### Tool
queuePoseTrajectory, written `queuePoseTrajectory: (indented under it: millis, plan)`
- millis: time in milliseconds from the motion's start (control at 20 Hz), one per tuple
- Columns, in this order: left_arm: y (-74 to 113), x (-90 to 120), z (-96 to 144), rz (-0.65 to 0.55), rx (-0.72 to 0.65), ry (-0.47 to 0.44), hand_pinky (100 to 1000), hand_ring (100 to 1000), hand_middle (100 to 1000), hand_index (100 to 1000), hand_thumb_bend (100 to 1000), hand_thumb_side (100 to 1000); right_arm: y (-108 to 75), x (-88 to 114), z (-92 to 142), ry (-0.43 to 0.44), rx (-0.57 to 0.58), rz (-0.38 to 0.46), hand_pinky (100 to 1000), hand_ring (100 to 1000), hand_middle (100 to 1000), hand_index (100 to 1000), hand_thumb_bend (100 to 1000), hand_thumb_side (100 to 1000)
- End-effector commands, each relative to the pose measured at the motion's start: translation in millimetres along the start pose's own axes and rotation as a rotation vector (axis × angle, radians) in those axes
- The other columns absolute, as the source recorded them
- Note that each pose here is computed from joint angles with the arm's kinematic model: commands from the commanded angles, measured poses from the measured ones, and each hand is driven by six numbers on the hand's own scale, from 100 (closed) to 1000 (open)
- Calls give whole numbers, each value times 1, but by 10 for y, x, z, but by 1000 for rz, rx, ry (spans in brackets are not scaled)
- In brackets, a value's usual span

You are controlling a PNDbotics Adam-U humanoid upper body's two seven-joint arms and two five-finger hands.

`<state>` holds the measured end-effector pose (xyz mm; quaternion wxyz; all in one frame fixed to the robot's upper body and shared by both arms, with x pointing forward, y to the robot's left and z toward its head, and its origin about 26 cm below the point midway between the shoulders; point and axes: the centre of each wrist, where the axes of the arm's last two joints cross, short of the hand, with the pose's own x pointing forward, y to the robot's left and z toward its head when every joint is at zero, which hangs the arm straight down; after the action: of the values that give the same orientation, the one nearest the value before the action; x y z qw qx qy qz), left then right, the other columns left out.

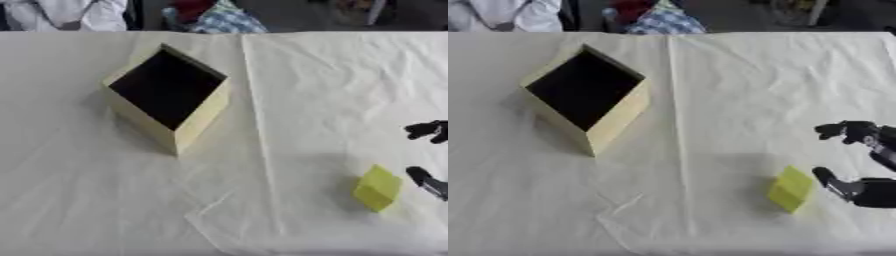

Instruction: Pick up objects on the table and place them in the box.

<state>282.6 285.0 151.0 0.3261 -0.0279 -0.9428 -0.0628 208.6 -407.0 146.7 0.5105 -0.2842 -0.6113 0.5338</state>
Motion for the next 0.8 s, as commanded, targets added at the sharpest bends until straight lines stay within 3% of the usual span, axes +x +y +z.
queuePoseTrajectory:
  millis: [50,300,800]
  plan:
    - [24,65,-54,-18,-27,-22,717,806,870,675,100,712,-103,59,-53,-19,49,18,761,856,764,920,247,575]
    - [23,65,-54,-18,-29,-20,717,806,870,674,100,712,-176,91,-109,-25,114,46,769,860,776,926,298,683]
    - [15,64,-60,-15,-33,-21,717,807,871,674,100,711,-140,130,-154,-8,213,57,771,863,784,927,324,720]
